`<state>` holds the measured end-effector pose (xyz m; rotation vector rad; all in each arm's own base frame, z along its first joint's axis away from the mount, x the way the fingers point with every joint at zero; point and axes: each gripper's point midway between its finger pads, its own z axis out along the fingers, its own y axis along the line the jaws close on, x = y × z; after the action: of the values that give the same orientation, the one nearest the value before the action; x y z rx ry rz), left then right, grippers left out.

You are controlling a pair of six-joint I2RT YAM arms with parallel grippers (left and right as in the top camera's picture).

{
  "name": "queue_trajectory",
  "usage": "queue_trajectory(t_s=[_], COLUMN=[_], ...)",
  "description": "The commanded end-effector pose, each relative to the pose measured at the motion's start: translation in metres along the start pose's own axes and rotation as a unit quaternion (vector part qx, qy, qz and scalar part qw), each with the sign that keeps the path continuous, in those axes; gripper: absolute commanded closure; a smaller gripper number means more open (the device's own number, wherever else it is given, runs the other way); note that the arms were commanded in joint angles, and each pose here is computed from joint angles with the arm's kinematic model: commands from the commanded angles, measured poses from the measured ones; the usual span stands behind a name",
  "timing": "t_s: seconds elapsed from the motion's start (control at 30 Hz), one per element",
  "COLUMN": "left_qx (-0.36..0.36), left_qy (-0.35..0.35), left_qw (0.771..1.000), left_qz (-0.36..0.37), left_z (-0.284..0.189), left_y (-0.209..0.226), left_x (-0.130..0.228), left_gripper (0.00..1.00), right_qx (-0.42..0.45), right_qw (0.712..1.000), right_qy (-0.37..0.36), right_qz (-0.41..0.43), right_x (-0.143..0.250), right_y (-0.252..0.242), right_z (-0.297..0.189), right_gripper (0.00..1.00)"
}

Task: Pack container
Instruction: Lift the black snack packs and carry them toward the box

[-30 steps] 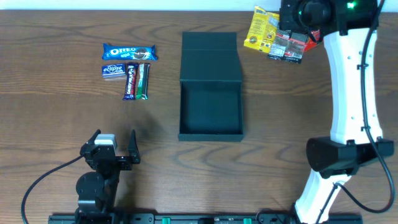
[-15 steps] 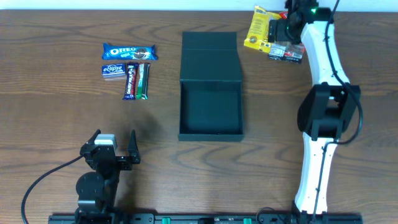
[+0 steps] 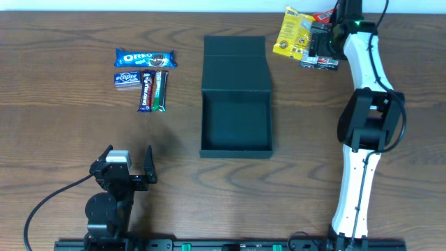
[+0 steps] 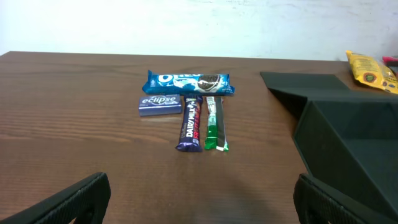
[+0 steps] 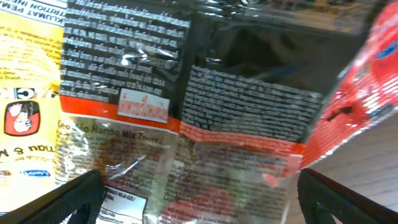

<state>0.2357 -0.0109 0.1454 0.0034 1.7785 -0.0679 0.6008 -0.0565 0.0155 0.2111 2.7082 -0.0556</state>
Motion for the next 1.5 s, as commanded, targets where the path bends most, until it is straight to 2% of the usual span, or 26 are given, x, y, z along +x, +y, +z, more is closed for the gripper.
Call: queue_trajectory(t_s=[0.0,0.1,0.17,0.37,0.47,0.53,0.67,0.8,0.9,1.0,1.13,1.27,1.33,1.47], left_qx=[-0.002,-0.002,-0.002,-0.002,-0.002,-0.002,-0.002,-0.002,-0.002,-0.002,-0.002,-0.002,-0.002,-0.002], left_qy=[0.015,0.015,0.015,0.015,0.015,0.015,0.015,0.015,0.015,0.015,0.015,0.015,0.015,0.015], left_qw=[1.000,1.000,1.000,1.000,1.000,1.000,1.000,1.000,1.000,1.000,1.000,1.000,1.000,1.000], left_qz=[0.002,0.002,0.002,0.002,0.002,0.002,0.002,0.002,0.002,0.002,0.002,0.002,0.002,0.002], left_z=[0.003,0.003,0.003,0.003,0.003,0.003,0.003,0.003,0.003,0.003,0.003,0.003,0.003,0.003], left_y=[0.002,0.002,0.002,0.002,0.002,0.002,0.002,0.002,0.002,0.002,0.002,0.002,0.002,0.002], left_x=[0.014,0.014,0.014,0.014,0.014,0.014,0.014,0.014,0.014,0.014,0.014,0.014,0.014,0.014], left_gripper=[0.05,0.05,0.05,0.05,0.05,0.05,0.05,0.05,0.05,0.05,0.05,0.05,0.05,0.05], right_qx=[-0.009,-0.018,-0.020,-0.027,-0.028,-0.028,-0.026,-0.028,-0.031,-0.036,-0.045,-0.063,-0.100,-0.146], right_qw=[1.000,0.999,0.999,0.998,0.998,0.998,0.997,0.998,0.999,0.999,0.995,0.988,0.982,0.972], right_qy=[0.026,0.037,0.043,0.054,0.055,0.061,0.076,0.057,0.017,-0.034,-0.093,-0.139,-0.160,-0.174], right_qz=[0.004,0.004,0.007,0.015,0.016,0.017,0.017,0.016,0.016,0.015,0.008,-0.006,-0.022,-0.058], right_x=[0.017,0.024,0.028,0.034,0.035,0.037,0.042,0.019,-0.011,-0.040,-0.061,-0.059,-0.050,-0.021], right_y=[0.004,0.007,0.008,0.011,0.011,0.011,0.010,0.011,0.011,0.013,0.020,0.035,0.055,0.092], right_z=[0.023,0.030,0.033,0.038,0.037,0.037,0.031,-0.002,-0.045,-0.106,-0.189,-0.276,-0.325,-0.387], right_gripper=[0.01,0.02,0.09,0.41,0.67,0.80,0.99,0.99,0.99,0.99,0.99,0.99,0.99,0.99])
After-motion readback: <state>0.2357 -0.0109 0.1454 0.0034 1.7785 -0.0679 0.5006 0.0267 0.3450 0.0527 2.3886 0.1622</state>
